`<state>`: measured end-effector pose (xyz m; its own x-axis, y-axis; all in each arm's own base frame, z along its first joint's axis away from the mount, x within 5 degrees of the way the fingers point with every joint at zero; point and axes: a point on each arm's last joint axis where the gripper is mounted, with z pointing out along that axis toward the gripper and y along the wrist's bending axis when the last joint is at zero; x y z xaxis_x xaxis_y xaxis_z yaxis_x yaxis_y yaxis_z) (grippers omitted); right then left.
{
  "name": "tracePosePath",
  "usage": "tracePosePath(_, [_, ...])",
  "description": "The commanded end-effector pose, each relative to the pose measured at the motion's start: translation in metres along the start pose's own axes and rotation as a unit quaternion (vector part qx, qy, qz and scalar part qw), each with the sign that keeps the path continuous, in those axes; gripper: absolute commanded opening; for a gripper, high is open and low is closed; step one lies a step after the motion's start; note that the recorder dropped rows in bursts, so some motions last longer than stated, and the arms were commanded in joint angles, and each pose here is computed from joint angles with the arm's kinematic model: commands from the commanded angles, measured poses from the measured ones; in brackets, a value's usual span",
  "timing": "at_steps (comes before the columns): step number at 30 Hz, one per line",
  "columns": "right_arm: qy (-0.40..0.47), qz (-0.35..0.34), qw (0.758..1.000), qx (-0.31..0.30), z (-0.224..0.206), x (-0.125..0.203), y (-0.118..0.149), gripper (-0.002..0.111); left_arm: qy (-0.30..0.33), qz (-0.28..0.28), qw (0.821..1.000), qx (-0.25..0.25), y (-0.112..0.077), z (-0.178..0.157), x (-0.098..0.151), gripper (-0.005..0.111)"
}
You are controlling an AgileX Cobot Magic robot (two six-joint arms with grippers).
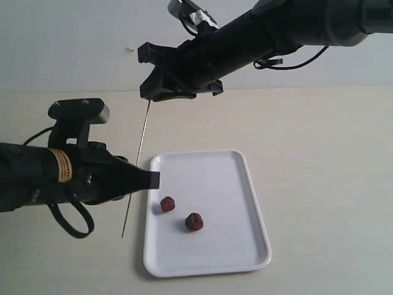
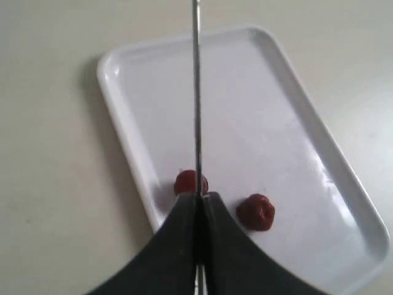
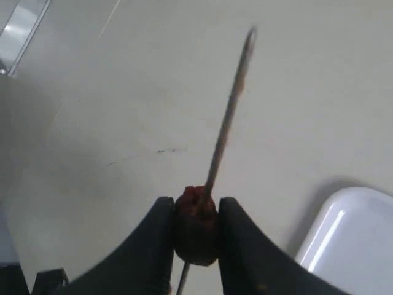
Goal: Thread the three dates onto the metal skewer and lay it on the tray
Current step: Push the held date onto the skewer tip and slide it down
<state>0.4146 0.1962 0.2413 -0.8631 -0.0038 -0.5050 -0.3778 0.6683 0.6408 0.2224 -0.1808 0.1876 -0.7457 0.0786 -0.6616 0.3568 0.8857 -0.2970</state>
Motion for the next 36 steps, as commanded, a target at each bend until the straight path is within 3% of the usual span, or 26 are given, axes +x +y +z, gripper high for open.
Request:
tracePosePath(1, [0.015,-0.013,1.0,-0.001,0.001,0.004,0.001,0.023,-0.034,-0.02,0.999,0.004,0.005,-0.002,-0.014,0.0])
tracePosePath(12, [0.041,-0.019,0.999,-0.017,0.001,0.009,0.003,0.025,-0.063,-0.02,0.998,0.02,0.004,-0.002,-0.02,0.0])
tracePosePath(16, [0.052,-0.026,0.998,-0.024,0.001,0.011,0.005,0.037,-0.065,-0.019,0.997,0.021,0.004,-0.003,-0.02,0.0])
tracePosePath(22, [0.051,-0.026,0.998,-0.023,0.0,0.01,0.004,0.069,-0.049,-0.006,0.999,0.01,0.006,-0.002,-0.017,0.0])
tracePosePath(24, [0.041,-0.029,0.999,-0.014,-0.001,0.008,0.002,0.075,-0.037,-0.004,0.999,0.002,0.007,-0.002,-0.015,0.0])
tracePosePath(30, [-0.005,-0.056,0.998,0.028,-0.026,-0.007,-0.003,0.075,0.02,0.02,0.999,-0.033,0.013,-0.002,-0.005,0.0])
tracePosePath(36, [-0.006,-0.103,0.987,0.121,-0.063,-0.014,-0.011,0.075,0.031,0.057,0.997,-0.037,0.014,-0.003,-0.003,0.0])
